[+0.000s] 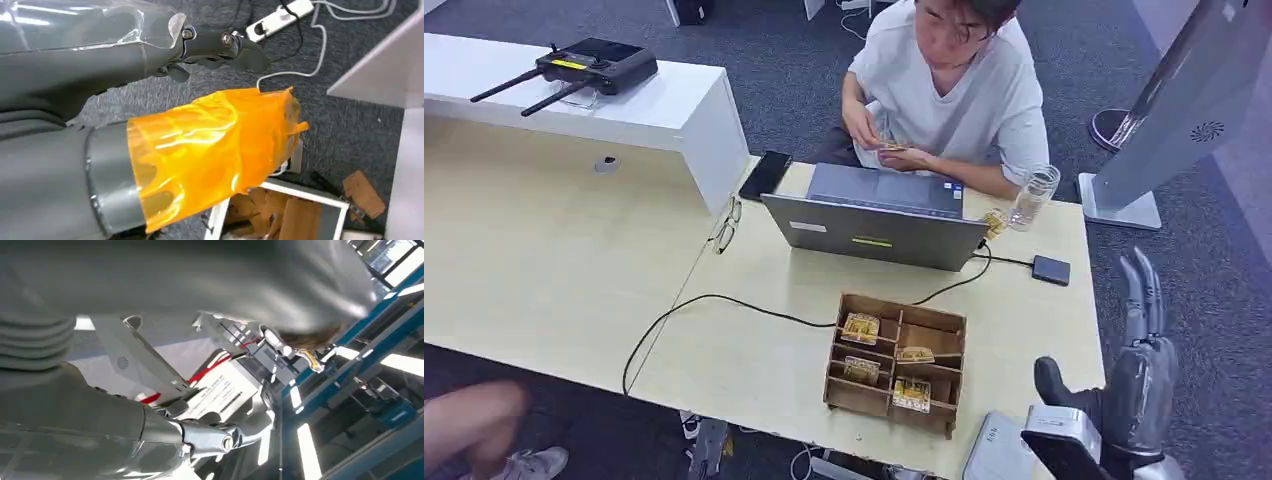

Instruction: Pass the card to the sensor for recognition and then transmit it.

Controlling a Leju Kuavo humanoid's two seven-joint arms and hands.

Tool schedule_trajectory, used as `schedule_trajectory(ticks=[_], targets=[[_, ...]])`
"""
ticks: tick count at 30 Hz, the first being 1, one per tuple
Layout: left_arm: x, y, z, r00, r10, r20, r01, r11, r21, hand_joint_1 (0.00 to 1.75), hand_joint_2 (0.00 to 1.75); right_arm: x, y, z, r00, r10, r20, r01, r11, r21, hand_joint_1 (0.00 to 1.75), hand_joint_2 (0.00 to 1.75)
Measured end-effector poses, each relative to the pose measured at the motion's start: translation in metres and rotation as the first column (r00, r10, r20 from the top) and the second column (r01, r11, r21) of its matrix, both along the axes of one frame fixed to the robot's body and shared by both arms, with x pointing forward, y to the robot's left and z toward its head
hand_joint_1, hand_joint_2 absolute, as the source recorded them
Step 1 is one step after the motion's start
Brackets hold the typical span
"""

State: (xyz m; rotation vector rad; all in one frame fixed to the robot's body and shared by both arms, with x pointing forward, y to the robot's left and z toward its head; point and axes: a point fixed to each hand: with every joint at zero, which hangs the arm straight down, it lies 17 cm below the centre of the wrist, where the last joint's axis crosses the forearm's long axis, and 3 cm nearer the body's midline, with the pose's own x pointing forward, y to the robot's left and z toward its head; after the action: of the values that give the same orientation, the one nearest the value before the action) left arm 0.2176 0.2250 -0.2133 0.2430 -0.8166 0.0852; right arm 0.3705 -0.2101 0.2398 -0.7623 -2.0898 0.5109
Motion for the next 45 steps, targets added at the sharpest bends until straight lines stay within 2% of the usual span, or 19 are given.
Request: schedule_trajectory(ticks=[11, 21, 29, 45], targets=[[-0.014, 0.028, -0.005, 0.979, 0.205, -0.024, -0.205, 0.979, -0.02, 0.0, 0.0, -0.047, -0.018, -0.013, 0.997, -0.077, -0.013, 0.078, 0.983, 0.164, 0.0, 0.0], [-0.03, 0.042, -0.01, 0.941, 0.336, -0.038, -0.338, 0.94, -0.056, 0.0, 0.0, -0.077, -0.029, -0.021, 0.992, -0.116, -0.059, 0.128, 0.952, 0.279, 0.0, 0.0], [-0.039, 0.039, -0.016, 0.896, 0.438, -0.074, -0.444, 0.878, -0.177, 0.0, 0.0, -0.086, -0.041, -0.034, 0.983, -0.154, -0.105, 0.179, 0.933, 0.313, 0.0, 0.0], [-0.055, 0.037, -0.024, 0.775, 0.611, -0.164, -0.622, 0.689, -0.373, 0.0, 0.0, -0.09, -0.04, -0.053, 0.976, -0.154, -0.157, 0.198, 0.924, 0.327, 0.0, 0.0]])
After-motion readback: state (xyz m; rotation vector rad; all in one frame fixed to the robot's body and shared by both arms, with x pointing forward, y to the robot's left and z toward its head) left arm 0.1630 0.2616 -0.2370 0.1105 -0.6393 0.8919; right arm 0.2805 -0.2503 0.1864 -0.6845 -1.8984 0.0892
